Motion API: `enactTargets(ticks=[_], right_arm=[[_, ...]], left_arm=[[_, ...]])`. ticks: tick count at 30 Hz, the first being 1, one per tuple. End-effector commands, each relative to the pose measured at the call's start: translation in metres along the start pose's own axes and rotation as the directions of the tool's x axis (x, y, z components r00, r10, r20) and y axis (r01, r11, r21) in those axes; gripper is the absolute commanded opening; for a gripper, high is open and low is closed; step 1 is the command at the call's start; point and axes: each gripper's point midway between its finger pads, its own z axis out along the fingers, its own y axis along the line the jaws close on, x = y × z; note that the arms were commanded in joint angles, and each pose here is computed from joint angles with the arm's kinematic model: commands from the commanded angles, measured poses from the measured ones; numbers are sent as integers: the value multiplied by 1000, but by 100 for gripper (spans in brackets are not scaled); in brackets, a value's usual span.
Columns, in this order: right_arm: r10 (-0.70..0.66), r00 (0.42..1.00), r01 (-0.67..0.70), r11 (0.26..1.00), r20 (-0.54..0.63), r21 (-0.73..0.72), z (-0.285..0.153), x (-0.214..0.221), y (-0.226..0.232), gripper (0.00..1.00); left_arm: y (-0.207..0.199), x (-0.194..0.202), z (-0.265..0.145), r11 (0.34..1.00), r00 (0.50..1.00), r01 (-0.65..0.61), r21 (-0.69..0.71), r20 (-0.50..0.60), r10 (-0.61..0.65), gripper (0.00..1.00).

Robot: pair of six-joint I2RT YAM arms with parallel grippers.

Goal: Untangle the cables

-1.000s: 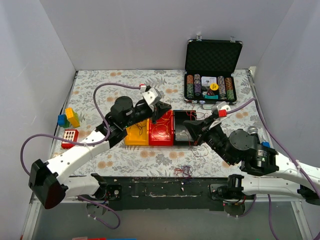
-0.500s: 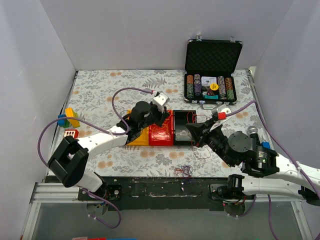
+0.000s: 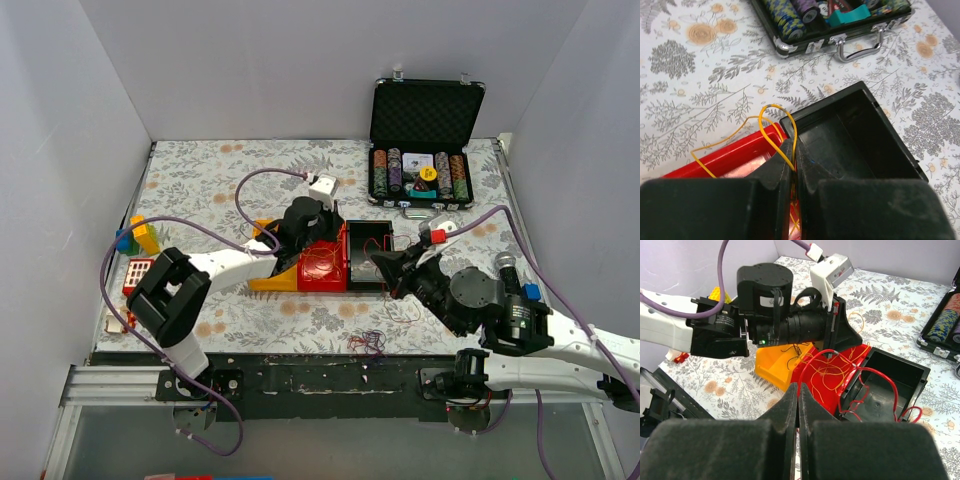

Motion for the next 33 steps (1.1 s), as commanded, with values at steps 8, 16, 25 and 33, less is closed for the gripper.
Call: enactTargets(ticks=[8, 16, 25, 33], right_arm=[[32, 998, -34, 999, 48, 34, -3, -13, -7, 1], [6, 1000, -7, 998, 12, 69, 4, -2, -8, 1], [8, 1000, -8, 984, -2, 180, 16, 25, -28, 1], [40, 995, -21, 979, -91, 201, 56, 45, -49, 1]], left_arm=[[27, 32, -6, 977, 989, 90, -193, -96, -110, 0], [25, 47, -25, 981, 982, 93, -172, -147, -119, 35], [3, 4, -40, 993, 991, 85, -81, -100, -93, 73], [-18, -71, -82, 1000, 1000, 18, -4, -18, -18, 87]])
